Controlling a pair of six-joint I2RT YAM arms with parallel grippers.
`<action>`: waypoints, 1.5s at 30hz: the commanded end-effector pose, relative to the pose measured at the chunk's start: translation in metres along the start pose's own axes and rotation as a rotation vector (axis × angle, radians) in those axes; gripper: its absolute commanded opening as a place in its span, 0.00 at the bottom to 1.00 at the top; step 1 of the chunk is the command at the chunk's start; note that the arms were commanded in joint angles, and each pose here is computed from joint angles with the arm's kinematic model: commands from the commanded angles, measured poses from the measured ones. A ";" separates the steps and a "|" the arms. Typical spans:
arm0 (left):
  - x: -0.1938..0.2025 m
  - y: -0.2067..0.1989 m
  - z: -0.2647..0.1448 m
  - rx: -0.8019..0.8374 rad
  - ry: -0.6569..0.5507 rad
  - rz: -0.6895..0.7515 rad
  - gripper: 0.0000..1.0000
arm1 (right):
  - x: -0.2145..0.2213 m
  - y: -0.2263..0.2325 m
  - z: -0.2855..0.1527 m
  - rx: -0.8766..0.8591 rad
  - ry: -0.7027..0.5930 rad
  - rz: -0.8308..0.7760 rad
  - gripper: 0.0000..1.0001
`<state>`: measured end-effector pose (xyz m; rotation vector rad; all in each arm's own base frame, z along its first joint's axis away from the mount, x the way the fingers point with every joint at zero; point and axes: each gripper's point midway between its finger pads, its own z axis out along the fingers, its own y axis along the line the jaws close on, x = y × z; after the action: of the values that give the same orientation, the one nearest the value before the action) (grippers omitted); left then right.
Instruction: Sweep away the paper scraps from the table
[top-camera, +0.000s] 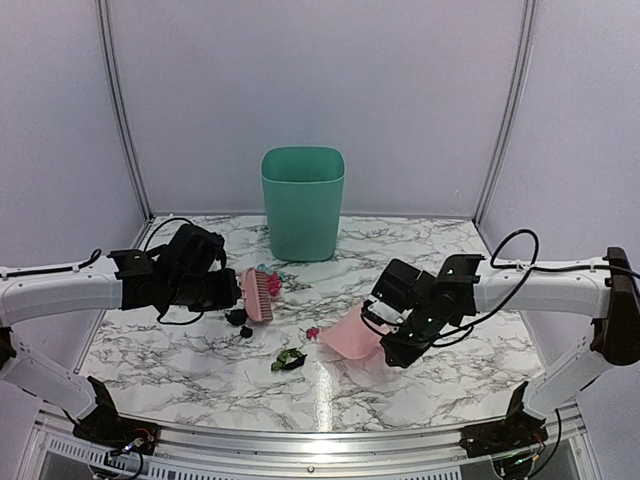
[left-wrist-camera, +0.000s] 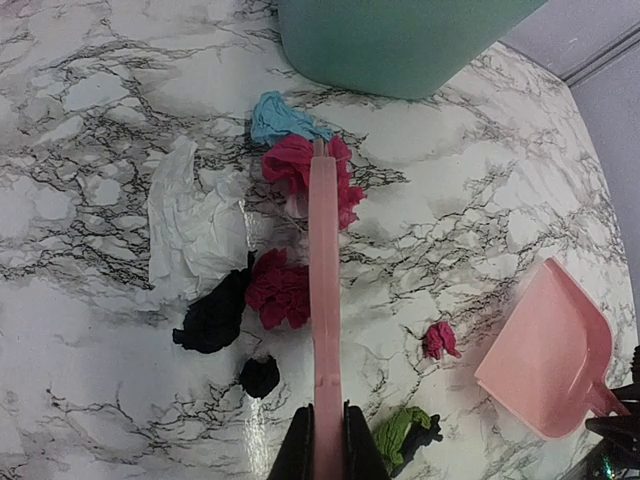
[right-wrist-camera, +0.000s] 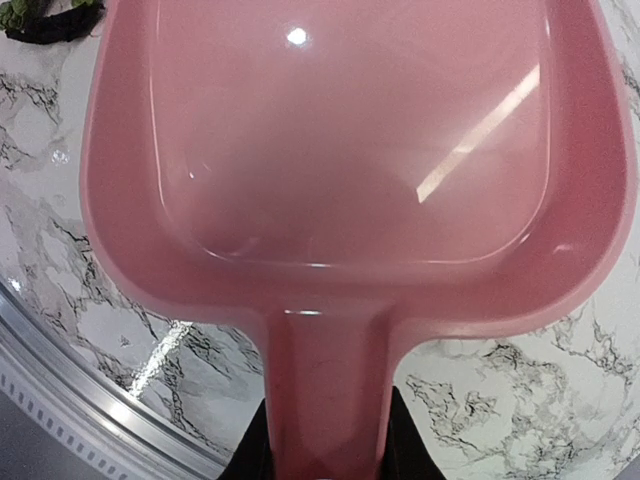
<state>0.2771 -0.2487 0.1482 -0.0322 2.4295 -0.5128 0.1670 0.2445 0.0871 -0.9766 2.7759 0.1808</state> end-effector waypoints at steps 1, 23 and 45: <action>-0.001 0.012 -0.012 -0.023 -0.017 0.010 0.00 | 0.000 0.011 -0.003 0.012 0.024 -0.070 0.00; -0.020 -0.007 -0.041 0.046 -0.041 0.051 0.00 | 0.011 0.078 0.027 -0.178 0.139 -0.249 0.00; -0.061 -0.028 -0.093 0.100 -0.137 0.100 0.00 | 0.010 0.084 0.040 -0.186 0.197 -0.244 0.00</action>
<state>0.2635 -0.2405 0.2218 0.0735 2.3460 -0.5750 0.1181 0.3114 0.0470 -1.4280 2.7943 0.3172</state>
